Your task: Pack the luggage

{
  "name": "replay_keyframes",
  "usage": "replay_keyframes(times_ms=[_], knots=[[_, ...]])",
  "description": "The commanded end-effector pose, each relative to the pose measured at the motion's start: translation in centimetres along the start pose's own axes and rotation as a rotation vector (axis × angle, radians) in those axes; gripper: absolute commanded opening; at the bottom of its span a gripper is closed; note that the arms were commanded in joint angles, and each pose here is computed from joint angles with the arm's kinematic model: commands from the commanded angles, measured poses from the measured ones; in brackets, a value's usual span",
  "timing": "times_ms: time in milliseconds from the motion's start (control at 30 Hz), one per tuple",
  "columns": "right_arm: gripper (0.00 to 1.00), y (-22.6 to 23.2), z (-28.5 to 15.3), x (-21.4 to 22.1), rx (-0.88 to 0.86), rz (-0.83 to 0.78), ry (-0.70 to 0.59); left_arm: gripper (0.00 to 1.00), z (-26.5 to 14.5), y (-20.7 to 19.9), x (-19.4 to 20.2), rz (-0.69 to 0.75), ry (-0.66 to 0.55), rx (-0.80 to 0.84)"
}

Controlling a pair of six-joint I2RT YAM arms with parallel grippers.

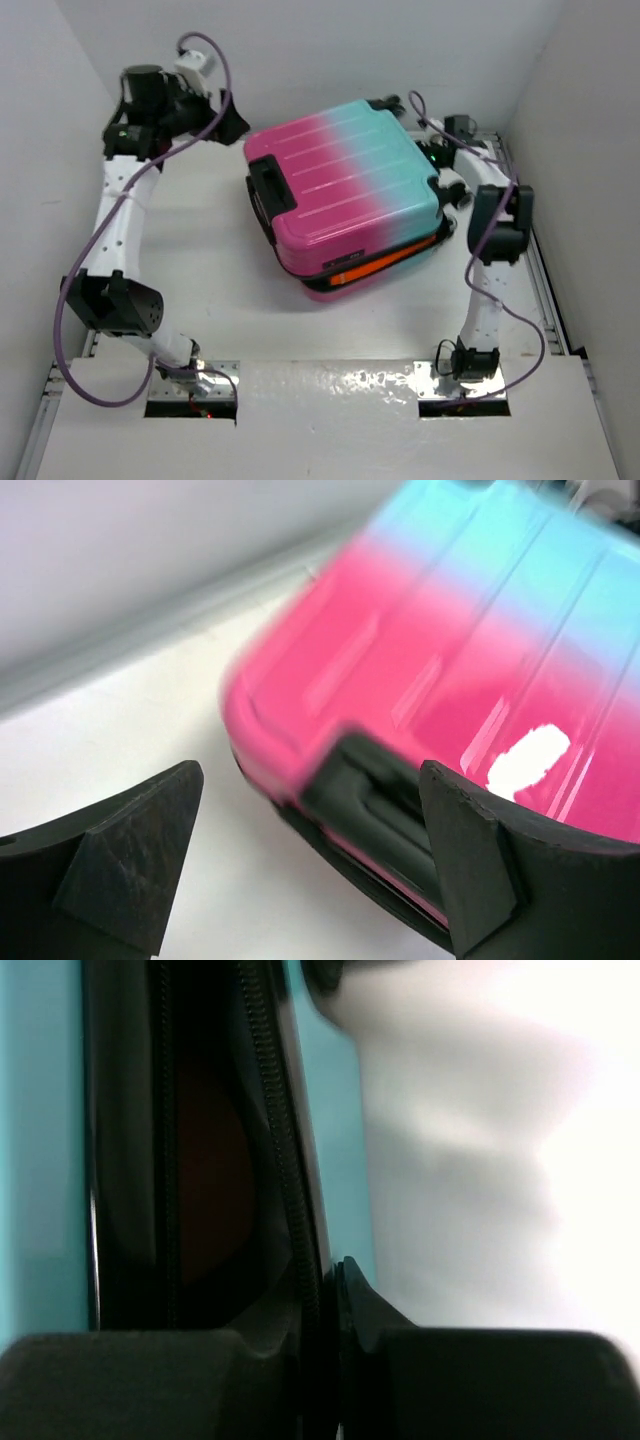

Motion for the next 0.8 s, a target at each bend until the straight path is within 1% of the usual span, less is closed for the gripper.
replay_keyframes(times_ms=[0, 33, 67, 100, 133, 167, 200, 233, 267, 300, 333, 367, 400, 433, 467, 500, 533, 567, 600, 667, 700, 733, 767], knots=[[0.18, 8.9, 1.4, -8.4, -0.36, -0.27, -0.201, 0.86, -3.9, 1.5, -3.4, 0.009, -0.131, -0.141], [0.26, 7.5, 0.8, -9.9, -0.249, -0.227, -0.258, 0.86, -3.5, 2.5, -3.0, -0.001, -0.108, -0.202], [0.5, 6.3, 0.2, -10.8, -0.172, -0.184, -0.302, 0.86, -3.2, 3.1, -2.7, -0.008, -0.096, -0.222], [0.57, 5.2, -0.4, -11.0, -0.089, -0.099, -0.332, 0.86, -3.2, 4.0, -2.2, -0.019, -0.083, -0.251], [0.61, 0.8, -3.0, -11.5, 0.137, 0.003, -0.407, 0.86, -2.5, 5.0, -1.5, -0.034, -0.068, -0.27], [0.65, -0.7, -4.5, -11.5, 0.232, 0.052, -0.44, 0.86, -2.1, 5.7, -1.2, -0.047, -0.063, -0.282], [0.7, -1.9, -5.9, -11.4, 0.308, 0.115, -0.472, 0.86, -1.9, 6.6, -0.7, -0.061, -0.061, -0.302], [0.71, -3.2, -8.8, -11.5, 0.391, 0.17, -0.507, 0.86, -0.9, 7.8, -0.1, -0.072, -0.056, -0.316], [0.72, -3.9, -10.2, -11.7, 0.461, 0.211, -0.533, 0.85, -0.2, 8.5, 0.2, -0.084, -0.052, -0.326], [0.73, -4.3, -11.4, -11.9, 0.495, 0.226, -0.546, 0.83, 0.2, 9.2, 0.0, -0.085, -0.062, -0.339], [0.73, -4.4, -12.5, -11.6, 0.543, 0.245, -0.522, 0.82, 2.0, 10.4, 1.0, -0.106, -0.041, -0.343], [0.74, -4.0, -14.4, -12.6, 0.615, 0.231, -0.565, 0.8, 2.7, 11.0, 0.9, -0.111, -0.051, -0.345], [0.74, -3.7, -15.4, -12.7, 0.652, 0.248, -0.572, 0.79, 3.5, 11.6, 1.0, -0.119, -0.064, -0.347], [0.74, -3.0, -16.7, -12.1, 0.686, 0.268, -0.549, 0.78, 5.5, 12.9, 2.6, -0.15, -0.026, -0.356], [0.74, -2.8, -17.5, -11.7, 0.725, 0.271, -0.549, 0.77, 6.1, 13.5, 2.1, -0.142, -0.04, -0.357], [0.74, -3.2, -18.5, -11.6, 0.785, 0.278, -0.582, 0.76, 8.1, 14.5, 4.0, -0.155, 0.008, -0.349], [0.74, -3.1, -19.2, -10.8, 0.791, 0.292, -0.588, 0.75, 8.7, 14.8, 3.5, -0.132, 0.0, -0.349], [0.73, -3.2, -19.6, -10.6, 0.783, 0.304, -0.603, 0.75, 9.8, 14.7, 4.0, -0.111, 0.016, -0.341], [0.66, -3.4, -19.9, -10.1, 0.759, 0.313, -0.581, 0.75, 11.3, 15.1, 5.3, -0.102, 0.045, -0.342], [0.56, -2.3, -20.8, -9.2, 0.732, 0.3, -0.534, 0.74, 12.6, 15.3, 5.6, -0.12, 0.041, -0.321], [0.46, -1.8, -19.4, -6.7, 0.705, 0.306, -0.421, 0.71, 13.8, 15.3, 6.8, -0.139, 0.06, -0.296], [0.4, -1.4, -18.8, -4.9, 0.701, 0.287, -0.372, 0.7, 14.4, 15.1, 6.8, -0.126, 0.061, -0.284], [0.33, 0.8, -20.5, -3.8, 0.687, 0.249, -0.407, 0.69, 15.3, 14.4, 7.1, -0.094, 0.076, -0.262]])
Point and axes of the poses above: each gripper's point midway between its finger pads, its own z axis out along the fingers, its own y axis along the line the jaws close on, x = y × z, the point moved 9 cm from there along -z, back along the fingers, and after that the axes turned 9 degrees about z, right-handed, at the moved point
